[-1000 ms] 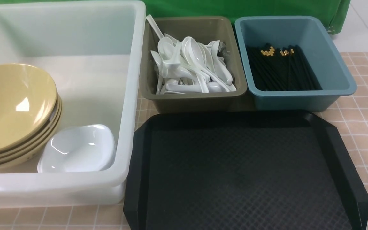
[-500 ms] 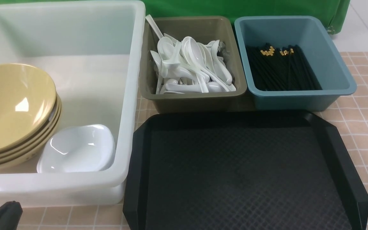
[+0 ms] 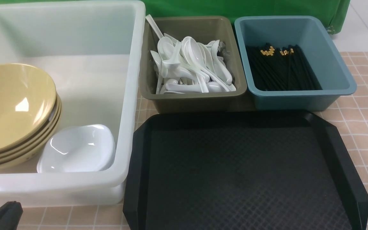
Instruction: On brown table put chopsticks spoon bowls plates into blue grey white boxes.
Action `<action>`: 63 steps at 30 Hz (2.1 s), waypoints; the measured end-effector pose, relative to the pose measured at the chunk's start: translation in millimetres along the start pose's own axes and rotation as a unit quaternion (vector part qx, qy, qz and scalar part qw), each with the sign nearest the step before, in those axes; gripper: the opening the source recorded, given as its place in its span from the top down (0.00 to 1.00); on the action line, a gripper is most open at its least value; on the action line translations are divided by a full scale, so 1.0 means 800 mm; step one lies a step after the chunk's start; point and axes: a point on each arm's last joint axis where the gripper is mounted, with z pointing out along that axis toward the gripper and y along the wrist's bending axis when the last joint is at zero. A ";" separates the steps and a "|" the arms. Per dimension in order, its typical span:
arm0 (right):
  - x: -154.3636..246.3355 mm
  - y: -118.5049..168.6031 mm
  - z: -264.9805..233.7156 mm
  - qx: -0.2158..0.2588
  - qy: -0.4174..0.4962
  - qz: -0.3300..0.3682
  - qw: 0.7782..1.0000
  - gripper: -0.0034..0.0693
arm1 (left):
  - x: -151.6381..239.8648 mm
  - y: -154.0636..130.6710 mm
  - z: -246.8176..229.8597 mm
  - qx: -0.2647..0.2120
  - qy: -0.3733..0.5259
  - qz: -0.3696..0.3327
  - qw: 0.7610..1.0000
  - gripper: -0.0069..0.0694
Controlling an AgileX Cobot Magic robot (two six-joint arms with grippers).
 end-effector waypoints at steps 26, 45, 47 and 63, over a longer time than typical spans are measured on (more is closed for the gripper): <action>0.000 0.000 0.000 0.000 0.000 0.000 1.000 0.83 | 0.000 0.000 0.000 0.000 0.000 0.000 1.000 0.91; 0.000 0.000 0.000 0.000 0.000 0.000 1.000 0.80 | 0.000 0.000 0.000 0.000 0.000 0.000 1.000 0.91; 0.000 0.000 0.000 0.000 0.000 0.000 1.000 0.80 | 0.000 0.000 0.000 0.000 0.000 0.000 1.000 0.91; 0.000 0.000 0.000 0.000 0.000 0.000 1.000 0.78 | 0.000 0.000 0.000 0.000 0.000 0.000 1.000 0.91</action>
